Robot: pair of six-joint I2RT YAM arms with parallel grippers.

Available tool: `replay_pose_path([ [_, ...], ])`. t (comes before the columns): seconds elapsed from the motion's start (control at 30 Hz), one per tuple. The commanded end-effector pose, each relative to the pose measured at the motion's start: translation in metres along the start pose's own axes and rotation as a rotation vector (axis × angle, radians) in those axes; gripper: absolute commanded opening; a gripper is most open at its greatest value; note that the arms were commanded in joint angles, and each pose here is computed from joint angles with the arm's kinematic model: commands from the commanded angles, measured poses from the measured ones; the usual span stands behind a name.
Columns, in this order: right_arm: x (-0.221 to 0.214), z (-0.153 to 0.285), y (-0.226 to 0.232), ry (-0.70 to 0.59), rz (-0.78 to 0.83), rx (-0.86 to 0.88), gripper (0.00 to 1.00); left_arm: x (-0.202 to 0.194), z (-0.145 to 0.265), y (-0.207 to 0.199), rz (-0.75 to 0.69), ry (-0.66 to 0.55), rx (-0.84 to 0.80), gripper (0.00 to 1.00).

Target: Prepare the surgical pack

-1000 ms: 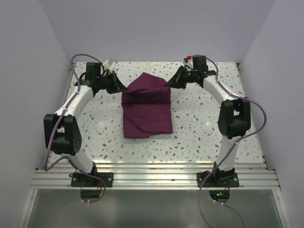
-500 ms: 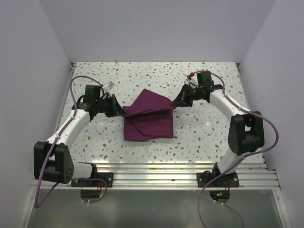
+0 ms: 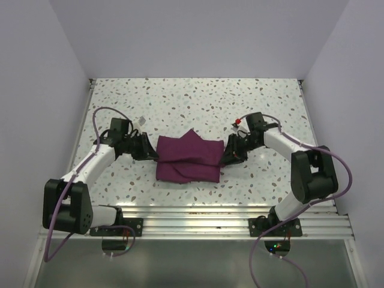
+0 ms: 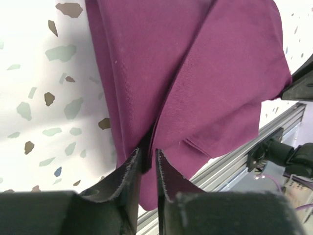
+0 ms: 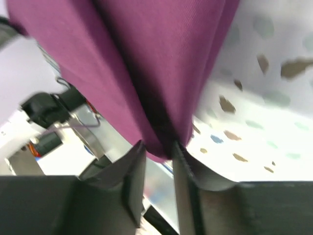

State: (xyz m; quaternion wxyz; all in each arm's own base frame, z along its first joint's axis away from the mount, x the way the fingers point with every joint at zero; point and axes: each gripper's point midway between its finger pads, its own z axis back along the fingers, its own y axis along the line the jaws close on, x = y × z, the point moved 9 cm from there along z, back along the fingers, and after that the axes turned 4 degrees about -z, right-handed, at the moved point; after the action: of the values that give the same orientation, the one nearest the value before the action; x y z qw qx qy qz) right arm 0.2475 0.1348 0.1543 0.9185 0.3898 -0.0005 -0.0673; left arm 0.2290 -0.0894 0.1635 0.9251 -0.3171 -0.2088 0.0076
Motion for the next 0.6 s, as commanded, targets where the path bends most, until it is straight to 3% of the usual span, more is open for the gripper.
replay_pose_path([
  [0.0, -0.030, 0.011, -0.012, 0.079, 0.050, -0.044, 0.34, -0.004, 0.010, -0.001, -0.054, 0.002, 0.009, 0.23],
  [0.1, -0.034, 0.017, -0.014, 0.066, 0.070, -0.102, 0.37, -0.005, 0.014, -0.001, -0.052, 0.018, 0.039, 0.27],
  [0.17, -0.021, 0.036, 0.008, -0.085, 0.165, -0.108, 0.39, 0.001, 0.019, -0.005, -0.069, -0.001, 0.048, 0.28],
  [0.27, 0.011, 0.055, 0.047, -0.256, 0.249, -0.049, 0.64, 0.007, 0.032, -0.012, -0.106, -0.066, 0.078, 0.34],
  [0.4, 0.057, 0.045, 0.075, -0.298, 0.298, 0.005, 0.72, 0.011, 0.039, -0.009, -0.135, -0.095, 0.150, 0.34],
  [0.57, 0.098, 0.008, 0.101, -0.247, 0.420, 0.064, 0.81, 0.010, 0.037, -0.006, -0.149, -0.106, 0.166, 0.33],
])
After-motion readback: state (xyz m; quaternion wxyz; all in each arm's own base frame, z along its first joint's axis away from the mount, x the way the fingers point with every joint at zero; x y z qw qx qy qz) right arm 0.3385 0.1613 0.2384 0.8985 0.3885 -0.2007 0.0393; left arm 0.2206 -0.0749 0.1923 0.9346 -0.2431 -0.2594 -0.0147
